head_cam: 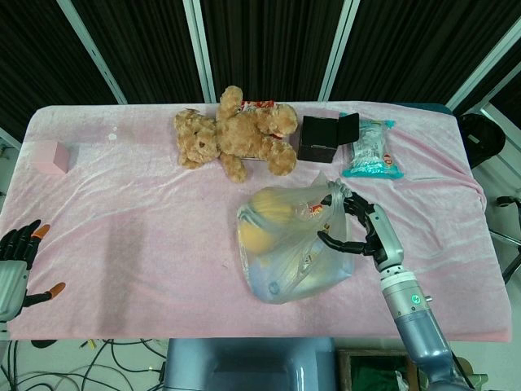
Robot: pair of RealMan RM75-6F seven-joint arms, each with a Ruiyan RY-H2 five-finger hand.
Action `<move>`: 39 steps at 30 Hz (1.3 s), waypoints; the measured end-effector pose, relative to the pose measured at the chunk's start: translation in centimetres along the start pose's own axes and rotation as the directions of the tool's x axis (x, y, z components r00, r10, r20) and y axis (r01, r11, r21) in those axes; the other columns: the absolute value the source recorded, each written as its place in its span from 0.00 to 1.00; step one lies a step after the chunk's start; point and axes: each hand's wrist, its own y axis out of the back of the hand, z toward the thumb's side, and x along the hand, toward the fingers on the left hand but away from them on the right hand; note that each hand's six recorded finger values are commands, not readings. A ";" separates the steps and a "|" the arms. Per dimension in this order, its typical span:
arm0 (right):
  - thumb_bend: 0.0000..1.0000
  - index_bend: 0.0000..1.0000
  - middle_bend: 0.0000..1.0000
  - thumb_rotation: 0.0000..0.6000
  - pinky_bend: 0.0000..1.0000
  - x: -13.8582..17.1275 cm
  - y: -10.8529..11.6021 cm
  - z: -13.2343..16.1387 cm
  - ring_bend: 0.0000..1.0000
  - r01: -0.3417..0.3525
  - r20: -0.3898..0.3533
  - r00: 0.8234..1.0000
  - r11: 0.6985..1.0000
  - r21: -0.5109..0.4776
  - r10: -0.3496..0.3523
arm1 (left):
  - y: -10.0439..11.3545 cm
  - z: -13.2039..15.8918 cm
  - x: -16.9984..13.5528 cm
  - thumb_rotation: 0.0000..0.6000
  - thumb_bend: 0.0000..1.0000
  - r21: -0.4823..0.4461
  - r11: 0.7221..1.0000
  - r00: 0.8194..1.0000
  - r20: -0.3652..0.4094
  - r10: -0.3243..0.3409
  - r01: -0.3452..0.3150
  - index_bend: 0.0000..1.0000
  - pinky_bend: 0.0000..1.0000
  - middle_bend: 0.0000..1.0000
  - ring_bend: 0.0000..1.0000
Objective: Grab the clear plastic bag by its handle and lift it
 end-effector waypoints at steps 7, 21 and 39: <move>0.12 0.34 0.32 1.00 0.22 0.0 -0.2 0.1 0.25 -0.005 -0.005 1.000 1.000 -0.005 0.005 | 0.0 0.1 -0.1 1.00 0.00 0.003 1.000 1.000 0.000 0.000 0.000 0.00 0.00 0.00 0.00; 0.12 0.34 0.32 1.00 0.22 -0.1 0.2 0.2 0.25 0.005 -0.002 1.000 1.000 -0.026 -0.005 | -0.2 0.2 -0.1 1.00 0.00 0.006 1.000 1.000 0.002 -0.003 0.003 0.00 0.00 0.00 0.00; 0.12 0.34 0.35 1.00 0.22 -0.3 -0.5 1.0 0.28 -0.028 -0.010 1.000 0.999 -0.029 0.028 | -0.3 0.2 0.1 1.00 0.00 0.009 1.000 1.000 -0.004 -0.004 0.004 0.00 0.00 0.00 0.00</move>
